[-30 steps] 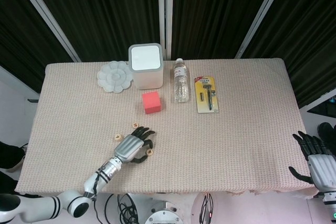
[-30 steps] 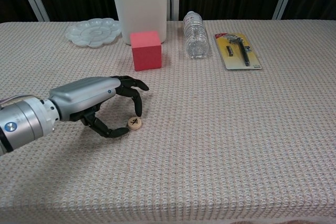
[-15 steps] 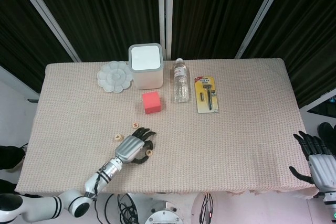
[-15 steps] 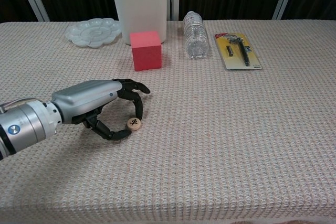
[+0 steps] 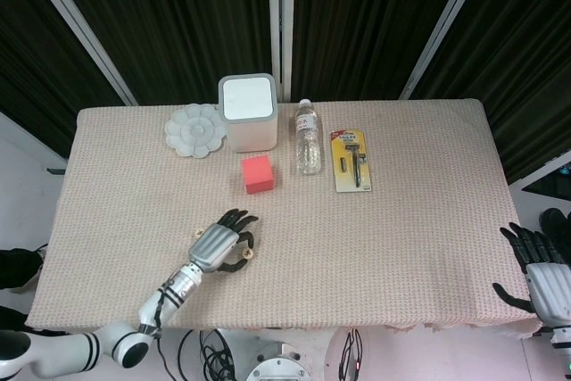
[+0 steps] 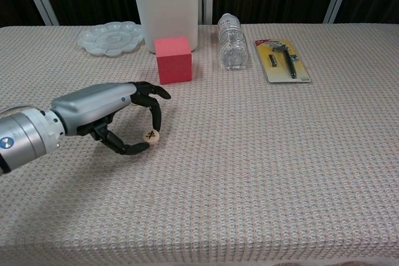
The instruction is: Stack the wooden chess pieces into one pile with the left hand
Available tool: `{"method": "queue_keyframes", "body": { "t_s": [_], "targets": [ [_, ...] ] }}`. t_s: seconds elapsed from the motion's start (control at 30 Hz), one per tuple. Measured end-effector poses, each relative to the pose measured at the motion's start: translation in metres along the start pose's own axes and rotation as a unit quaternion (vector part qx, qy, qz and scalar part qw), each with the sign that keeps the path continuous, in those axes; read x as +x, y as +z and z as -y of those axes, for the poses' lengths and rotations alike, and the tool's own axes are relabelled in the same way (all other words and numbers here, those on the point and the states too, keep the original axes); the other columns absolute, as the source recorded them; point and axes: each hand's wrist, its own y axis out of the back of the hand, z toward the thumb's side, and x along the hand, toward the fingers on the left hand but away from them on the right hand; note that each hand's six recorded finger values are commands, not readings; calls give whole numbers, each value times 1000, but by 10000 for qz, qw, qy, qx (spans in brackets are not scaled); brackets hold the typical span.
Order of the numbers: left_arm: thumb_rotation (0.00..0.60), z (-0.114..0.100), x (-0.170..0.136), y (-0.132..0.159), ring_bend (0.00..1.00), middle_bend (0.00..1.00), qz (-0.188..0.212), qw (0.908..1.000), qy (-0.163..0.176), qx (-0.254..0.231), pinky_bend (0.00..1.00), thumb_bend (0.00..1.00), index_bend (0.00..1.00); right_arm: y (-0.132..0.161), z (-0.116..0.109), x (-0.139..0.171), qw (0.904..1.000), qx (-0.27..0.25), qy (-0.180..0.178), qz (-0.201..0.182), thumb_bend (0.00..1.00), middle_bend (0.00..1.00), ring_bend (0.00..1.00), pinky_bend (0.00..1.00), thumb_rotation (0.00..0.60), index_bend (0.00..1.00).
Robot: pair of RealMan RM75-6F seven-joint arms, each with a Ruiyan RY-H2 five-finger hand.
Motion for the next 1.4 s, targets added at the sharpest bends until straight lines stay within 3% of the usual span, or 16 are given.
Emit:
{"method": "queue_keyframes", "body": {
  "t_s": [0.13, 0.37, 0.63, 1.4],
  "targets": [
    [600, -26, -4, -18, 0, 106, -257, 9994, 208, 111, 0, 305, 467, -1, -1, 0, 10000, 1, -5, 3, 174, 0, 0, 0, 600, 0],
    [600, -60, -23, -56, 0, 108, -877, 9958, 171, 185, 0, 306, 458, 3, -1, -1, 10000, 8, 1, -48, 174, 0, 0, 0, 600, 0],
    [600, -47, -35, -76, 0, 111, -1193, 9928, -109, 48, 0, 306, 458, 9, -1, -2, 9999, 39, -1, -103, 174, 0, 0, 0, 600, 0],
    [600, -43, -36, -81, 0, 111, -1203, 9927, -121, -10, 0, 305, 408, 8, -1, -2, 9999, 69, 41, -60, 173, 0, 0, 0, 600, 0]
  ]
}}
